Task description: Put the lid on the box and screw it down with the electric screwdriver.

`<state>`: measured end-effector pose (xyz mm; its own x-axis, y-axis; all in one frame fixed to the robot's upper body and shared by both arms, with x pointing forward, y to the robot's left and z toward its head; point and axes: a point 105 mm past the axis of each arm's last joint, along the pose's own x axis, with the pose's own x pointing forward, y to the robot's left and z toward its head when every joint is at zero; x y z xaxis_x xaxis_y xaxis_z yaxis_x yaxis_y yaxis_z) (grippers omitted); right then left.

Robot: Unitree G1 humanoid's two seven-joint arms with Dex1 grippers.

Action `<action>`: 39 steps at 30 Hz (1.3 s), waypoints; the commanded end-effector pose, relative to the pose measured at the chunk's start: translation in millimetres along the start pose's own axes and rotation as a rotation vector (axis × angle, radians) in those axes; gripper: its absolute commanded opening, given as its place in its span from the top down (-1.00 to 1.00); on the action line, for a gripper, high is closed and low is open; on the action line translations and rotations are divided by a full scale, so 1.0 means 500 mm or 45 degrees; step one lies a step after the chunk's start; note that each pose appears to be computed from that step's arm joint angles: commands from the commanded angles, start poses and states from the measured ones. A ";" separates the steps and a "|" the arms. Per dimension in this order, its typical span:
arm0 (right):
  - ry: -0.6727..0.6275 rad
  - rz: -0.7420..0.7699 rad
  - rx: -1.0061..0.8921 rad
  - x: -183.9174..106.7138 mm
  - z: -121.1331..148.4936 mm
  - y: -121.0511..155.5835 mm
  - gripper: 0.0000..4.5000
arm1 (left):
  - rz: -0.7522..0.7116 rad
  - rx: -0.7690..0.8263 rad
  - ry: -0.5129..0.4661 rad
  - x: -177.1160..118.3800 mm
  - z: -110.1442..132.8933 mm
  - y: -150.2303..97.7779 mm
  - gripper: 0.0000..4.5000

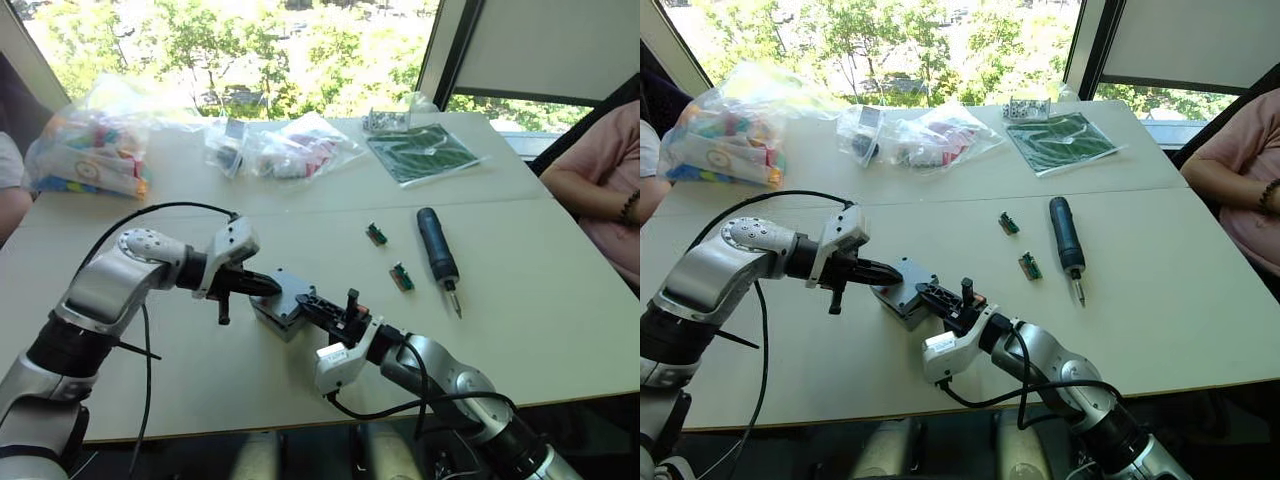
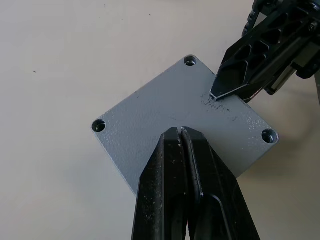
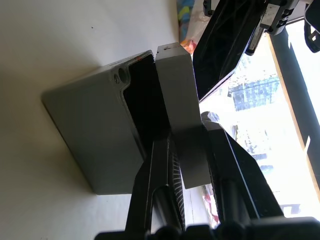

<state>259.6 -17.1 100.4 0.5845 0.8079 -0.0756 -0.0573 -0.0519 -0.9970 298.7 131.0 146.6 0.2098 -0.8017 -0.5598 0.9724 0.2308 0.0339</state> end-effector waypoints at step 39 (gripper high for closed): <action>0.065 0.394 1.842 -0.122 -0.035 -0.056 0.97 | 0.563 -0.400 -0.304 -0.112 -0.079 0.016 1.00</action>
<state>249.5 -84.7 137.7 0.5172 0.8166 -0.2562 -0.8554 0.5034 -0.1223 292.6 199.1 157.6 0.6440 -0.7094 -0.2863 0.7127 0.6924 -0.1123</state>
